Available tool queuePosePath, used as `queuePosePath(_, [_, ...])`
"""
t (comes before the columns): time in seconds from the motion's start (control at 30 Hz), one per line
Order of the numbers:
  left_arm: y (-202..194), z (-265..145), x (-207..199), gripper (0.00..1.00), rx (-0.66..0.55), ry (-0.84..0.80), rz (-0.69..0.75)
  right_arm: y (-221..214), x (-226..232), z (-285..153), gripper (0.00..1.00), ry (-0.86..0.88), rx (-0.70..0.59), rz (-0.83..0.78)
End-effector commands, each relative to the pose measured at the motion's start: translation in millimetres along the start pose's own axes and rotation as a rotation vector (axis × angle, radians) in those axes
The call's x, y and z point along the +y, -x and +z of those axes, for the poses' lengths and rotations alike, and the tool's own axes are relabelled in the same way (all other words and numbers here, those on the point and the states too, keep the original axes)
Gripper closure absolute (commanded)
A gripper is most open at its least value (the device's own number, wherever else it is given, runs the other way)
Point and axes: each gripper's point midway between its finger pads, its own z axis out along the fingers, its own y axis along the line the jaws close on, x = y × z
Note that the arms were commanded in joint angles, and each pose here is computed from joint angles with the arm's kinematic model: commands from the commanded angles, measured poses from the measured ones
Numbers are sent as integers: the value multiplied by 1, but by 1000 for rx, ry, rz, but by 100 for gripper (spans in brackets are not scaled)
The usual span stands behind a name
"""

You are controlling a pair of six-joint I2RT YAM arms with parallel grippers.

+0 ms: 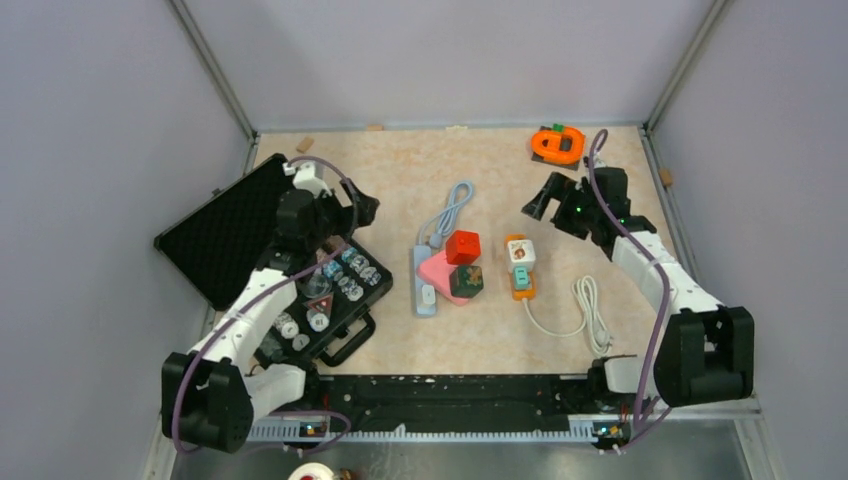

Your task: Insert the plug

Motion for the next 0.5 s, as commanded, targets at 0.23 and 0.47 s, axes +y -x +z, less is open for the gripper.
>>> queuePosePath(0.23, [48,-9,81,1,-285,305,399,32,-124,-25,3,-535,-333,-238])
queuePosePath(0.47, [3,-32,134,1,-275,480,501,23,-138,-26,1,-499,-500,-310])
